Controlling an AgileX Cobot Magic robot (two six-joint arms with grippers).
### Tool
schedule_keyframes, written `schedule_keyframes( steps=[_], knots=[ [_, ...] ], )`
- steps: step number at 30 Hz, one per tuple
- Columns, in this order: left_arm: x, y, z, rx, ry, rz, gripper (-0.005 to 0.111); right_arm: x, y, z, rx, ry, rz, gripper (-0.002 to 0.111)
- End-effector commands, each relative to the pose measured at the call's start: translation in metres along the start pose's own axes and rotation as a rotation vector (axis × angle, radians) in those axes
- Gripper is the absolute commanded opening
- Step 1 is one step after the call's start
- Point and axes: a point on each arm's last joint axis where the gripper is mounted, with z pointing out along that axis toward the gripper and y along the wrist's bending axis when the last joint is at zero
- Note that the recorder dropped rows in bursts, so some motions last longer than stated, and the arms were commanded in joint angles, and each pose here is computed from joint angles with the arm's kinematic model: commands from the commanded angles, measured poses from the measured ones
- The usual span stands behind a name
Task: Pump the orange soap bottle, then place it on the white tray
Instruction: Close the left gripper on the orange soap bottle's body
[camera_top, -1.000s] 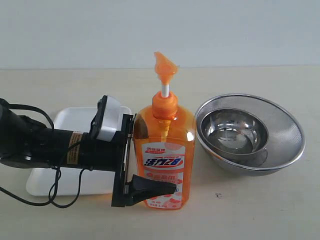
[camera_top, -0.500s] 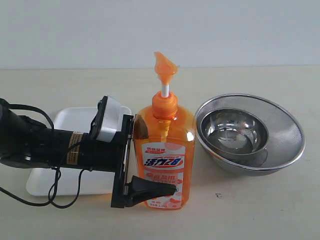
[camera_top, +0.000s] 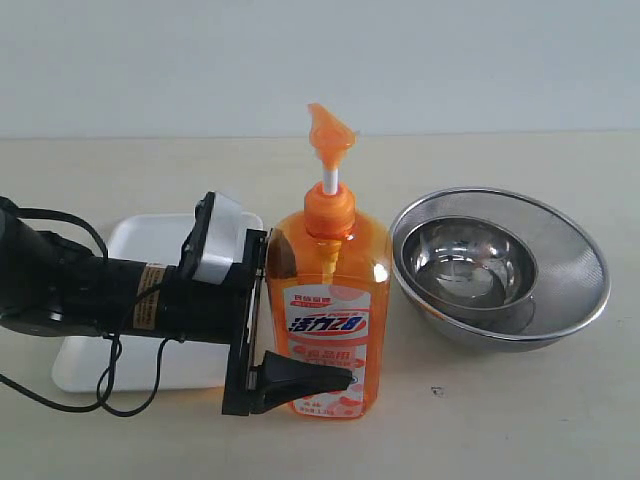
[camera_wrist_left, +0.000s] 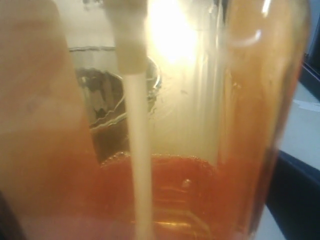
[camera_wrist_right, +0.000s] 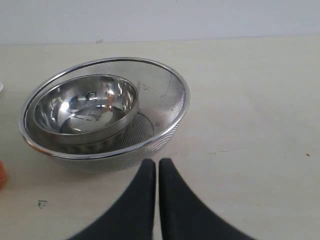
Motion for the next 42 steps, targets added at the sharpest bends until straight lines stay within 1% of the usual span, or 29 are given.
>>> schedule_keyframes(
  steps=[1,14,20,29,35,42],
  knots=[
    [-0.0017,0.0000,0.0013,0.005,-0.012,-0.009,0.109,-0.0016,-0.0004,-0.0005,0.006,-0.019,-0.001,0.000],
    [-0.0022,0.0018,0.0013,-0.014,-0.018,-0.017,0.109,-0.0016,-0.0004,-0.0005,0.006,-0.019,-0.001,0.000],
    [-0.0037,0.0064,0.0011,-0.065,-0.035,-0.037,0.109,-0.0016,-0.0004,-0.0005,0.006,-0.019,-0.001,0.000],
    [-0.0037,0.0065,0.0011,-0.065,-0.035,-0.049,0.109,-0.0016,-0.0004,-0.0005,0.006,-0.019,-0.001,0.000],
    [-0.0058,0.0005,0.0086,-0.037,-0.037,-0.046,0.109,-0.0016,-0.0004,-0.0005,0.006,-0.019,-0.001,0.000],
    [-0.0066,0.0026,0.0089,-0.062,-0.046,-0.056,0.109,-0.0016,-0.0004,-0.0005,0.006,-0.019,-0.001,0.000]
  ],
)
